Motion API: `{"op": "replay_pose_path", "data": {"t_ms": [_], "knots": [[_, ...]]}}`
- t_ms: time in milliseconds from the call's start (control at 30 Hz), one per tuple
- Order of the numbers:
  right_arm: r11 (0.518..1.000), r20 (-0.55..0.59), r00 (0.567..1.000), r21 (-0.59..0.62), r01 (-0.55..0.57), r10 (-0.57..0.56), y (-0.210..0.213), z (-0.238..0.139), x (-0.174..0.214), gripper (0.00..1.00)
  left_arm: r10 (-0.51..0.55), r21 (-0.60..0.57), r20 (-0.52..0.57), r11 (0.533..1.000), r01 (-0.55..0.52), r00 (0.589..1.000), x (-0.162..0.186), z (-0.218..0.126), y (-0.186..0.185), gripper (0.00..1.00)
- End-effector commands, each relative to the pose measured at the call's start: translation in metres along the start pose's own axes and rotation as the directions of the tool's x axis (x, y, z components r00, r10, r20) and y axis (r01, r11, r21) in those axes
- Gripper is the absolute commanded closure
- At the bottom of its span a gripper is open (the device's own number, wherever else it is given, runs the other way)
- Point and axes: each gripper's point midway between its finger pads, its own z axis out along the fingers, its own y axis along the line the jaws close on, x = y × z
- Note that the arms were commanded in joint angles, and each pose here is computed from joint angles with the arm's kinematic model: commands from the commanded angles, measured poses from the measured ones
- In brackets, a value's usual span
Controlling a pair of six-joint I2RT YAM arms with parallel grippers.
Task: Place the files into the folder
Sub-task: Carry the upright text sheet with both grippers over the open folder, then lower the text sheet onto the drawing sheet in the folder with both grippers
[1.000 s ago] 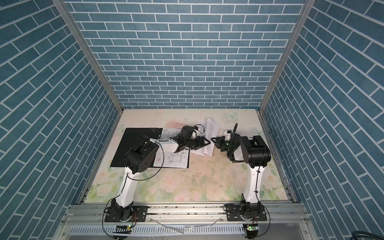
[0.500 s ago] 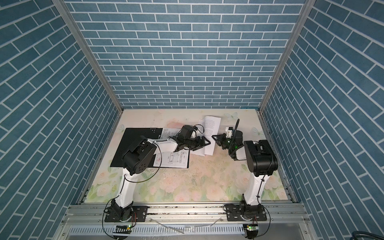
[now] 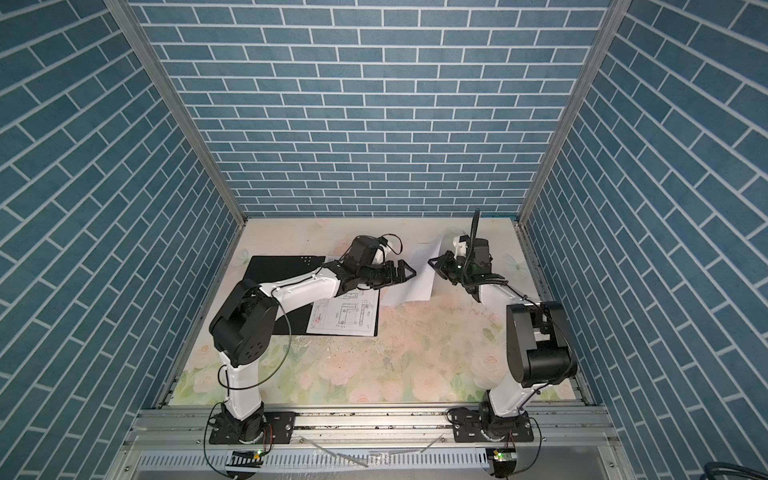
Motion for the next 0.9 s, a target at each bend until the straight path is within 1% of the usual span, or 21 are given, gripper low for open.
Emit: {"op": "replay_pose_path", "data": {"t_ms": [0, 67, 200, 300, 367, 433, 567, 633, 767, 867], "knots": [[0.995, -0.037, 0.995, 0.045, 0.089, -0.087, 0.025, 0.000, 0.006, 1.00, 0.041, -0.119, 0.023, 0.992, -0.038, 0.999, -0.002, -0.025, 0.028, 0.00], [0.991, -0.048, 0.991, 0.031, 0.126, -0.125, 0.045, 0.006, 0.007, 1.00, 0.031, -0.150, 0.043, 0.988, -0.024, 0.999, -0.006, -0.040, 0.041, 0.00], [0.981, -0.077, 0.978, 0.000, 0.193, -0.193, 0.090, 0.022, 0.012, 1.00, -0.021, -0.201, 0.132, 0.979, 0.048, 0.991, -0.018, -0.081, 0.075, 0.00], [0.975, -0.102, 0.970, -0.052, 0.217, -0.221, 0.123, 0.038, 0.020, 1.00, -0.034, -0.271, 0.192, 0.959, 0.087, 0.981, -0.021, -0.115, 0.103, 0.00], [0.970, -0.128, 0.963, -0.086, 0.226, -0.235, 0.145, 0.049, 0.030, 1.00, -0.057, -0.310, 0.223, 0.942, 0.126, 0.973, -0.020, -0.136, 0.124, 0.00], [0.962, -0.150, 0.956, -0.150, 0.229, -0.251, 0.172, 0.059, 0.042, 1.00, -0.089, -0.335, 0.255, 0.926, 0.175, 0.963, -0.016, -0.156, 0.146, 0.00], [0.945, -0.165, 0.950, -0.242, 0.220, -0.264, 0.211, 0.065, 0.060, 1.00, -0.149, -0.374, 0.291, 0.891, 0.256, 0.945, -0.007, -0.182, 0.186, 0.00], [0.940, -0.157, 0.955, -0.275, 0.200, -0.250, 0.222, 0.062, 0.061, 1.00, -0.178, -0.384, 0.294, 0.878, 0.287, 0.939, -0.002, -0.190, 0.201, 0.00], [0.935, -0.113, 0.965, -0.300, 0.192, -0.235, 0.228, 0.047, 0.058, 1.00, -0.182, -0.406, 0.305, 0.863, 0.301, 0.935, 0.002, -0.198, 0.219, 0.00], [0.953, -0.094, 0.974, -0.244, 0.180, -0.208, 0.203, 0.046, 0.060, 1.00, -0.205, -0.400, 0.309, 0.858, 0.323, 0.929, 0.002, -0.197, 0.231, 0.00]]}}
